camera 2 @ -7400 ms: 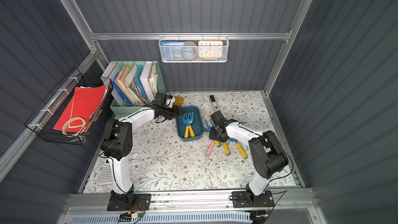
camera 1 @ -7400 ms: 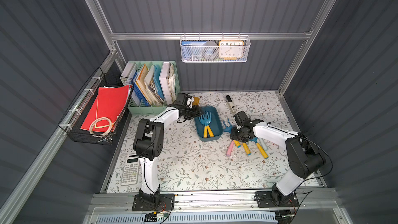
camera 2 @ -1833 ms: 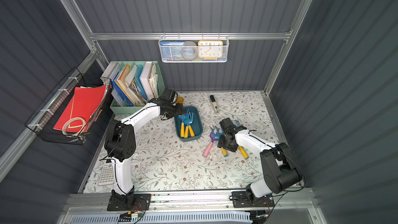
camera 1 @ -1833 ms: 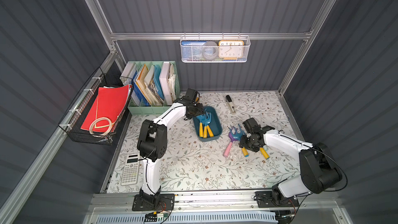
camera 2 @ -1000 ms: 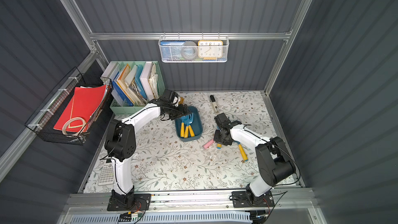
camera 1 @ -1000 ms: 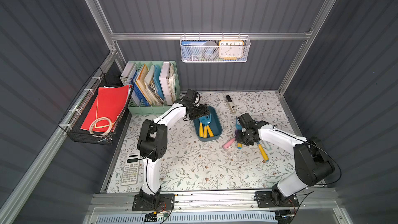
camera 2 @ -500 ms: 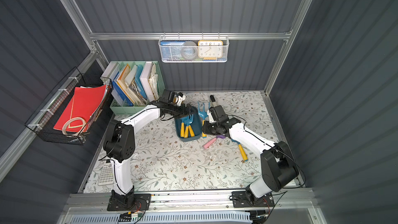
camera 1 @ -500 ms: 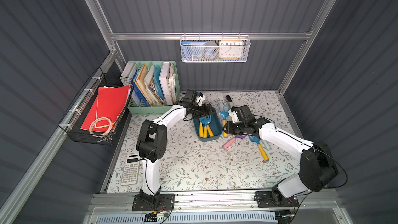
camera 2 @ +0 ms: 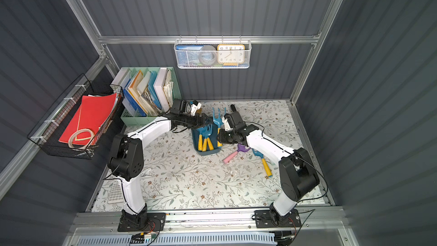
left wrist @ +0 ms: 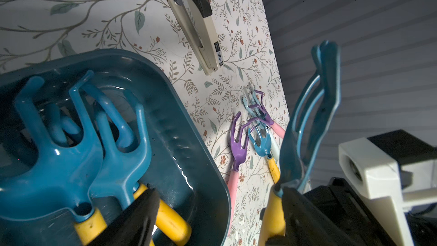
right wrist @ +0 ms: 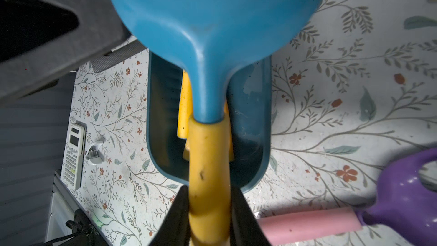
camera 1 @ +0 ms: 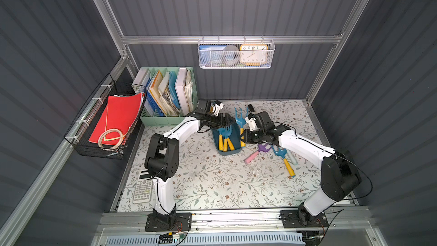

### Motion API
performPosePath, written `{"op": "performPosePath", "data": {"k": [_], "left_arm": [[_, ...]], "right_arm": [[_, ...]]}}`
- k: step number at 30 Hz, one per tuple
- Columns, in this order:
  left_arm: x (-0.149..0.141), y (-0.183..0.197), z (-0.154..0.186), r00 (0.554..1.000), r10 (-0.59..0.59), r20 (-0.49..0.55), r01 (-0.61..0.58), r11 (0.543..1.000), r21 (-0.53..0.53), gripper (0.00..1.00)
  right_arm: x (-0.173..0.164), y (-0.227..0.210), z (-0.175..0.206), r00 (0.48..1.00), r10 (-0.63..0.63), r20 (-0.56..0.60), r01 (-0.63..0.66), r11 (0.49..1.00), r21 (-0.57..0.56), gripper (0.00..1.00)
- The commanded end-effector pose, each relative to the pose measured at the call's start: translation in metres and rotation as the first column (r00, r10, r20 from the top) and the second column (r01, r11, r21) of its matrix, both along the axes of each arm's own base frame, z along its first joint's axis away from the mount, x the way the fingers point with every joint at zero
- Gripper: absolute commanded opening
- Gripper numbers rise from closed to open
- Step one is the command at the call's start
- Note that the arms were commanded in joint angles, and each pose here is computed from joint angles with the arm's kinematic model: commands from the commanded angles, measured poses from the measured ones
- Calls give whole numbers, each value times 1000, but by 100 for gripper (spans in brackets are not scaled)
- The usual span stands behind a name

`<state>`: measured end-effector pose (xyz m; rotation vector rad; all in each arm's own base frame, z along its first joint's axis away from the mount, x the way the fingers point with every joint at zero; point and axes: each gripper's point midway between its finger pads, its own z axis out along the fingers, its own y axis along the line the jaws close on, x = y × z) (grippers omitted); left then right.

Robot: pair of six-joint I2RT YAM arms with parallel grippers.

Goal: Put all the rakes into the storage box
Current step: Pick up the rake at the center of the board, then place the rake in the storage box.

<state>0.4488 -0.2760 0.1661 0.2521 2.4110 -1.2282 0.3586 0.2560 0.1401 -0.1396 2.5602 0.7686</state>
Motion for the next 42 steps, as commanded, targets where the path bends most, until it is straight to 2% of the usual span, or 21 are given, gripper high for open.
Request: {"op": "performPosePath", "data": {"k": [1,6,9,11,17,20,21,24,27,29,34,42], "left_arm": [[-10,-3,31,994,-76,78,81,995,-57,87],[-14,-11,43,985,-128,113,141,984,-113,86],[-8,-13,35,990,-121,77,129,985,-111,84],[-2,-13,27,993,-109,52,114,988,-105,78],[10,-8,8,998,-69,7,69,994,-81,30],[14,-5,4,999,-53,1,53,995,-89,10],[15,-4,3,999,-48,-2,48,994,-94,7],[18,-1,-3,999,-30,-21,27,995,-96,6],[22,3,-15,999,5,-39,-8,997,-77,6],[24,7,-26,998,40,-54,-43,997,-60,4],[30,14,-46,990,100,-98,-107,993,-58,3],[36,11,-62,982,107,-158,-121,989,-82,4]], "right_arm": [[12,8,7,1000,0,25,-1,1000,27,16],[11,23,8,998,65,11,-65,996,55,16],[8,32,12,994,106,18,-107,992,73,16],[5,39,13,991,136,16,-137,987,85,17],[1,38,5,989,146,-10,-145,987,63,17],[1,33,-1,992,122,-16,-121,992,41,17],[1,32,-3,993,114,-18,-114,993,34,17],[6,25,-7,997,69,-14,-69,998,5,19],[12,14,-12,1000,-1,-8,0,999,-42,43],[20,0,-14,997,-76,16,77,993,-89,52],[22,-12,-12,991,-128,48,133,985,-112,53],[15,-25,-14,986,-155,53,162,976,-148,53]]}}
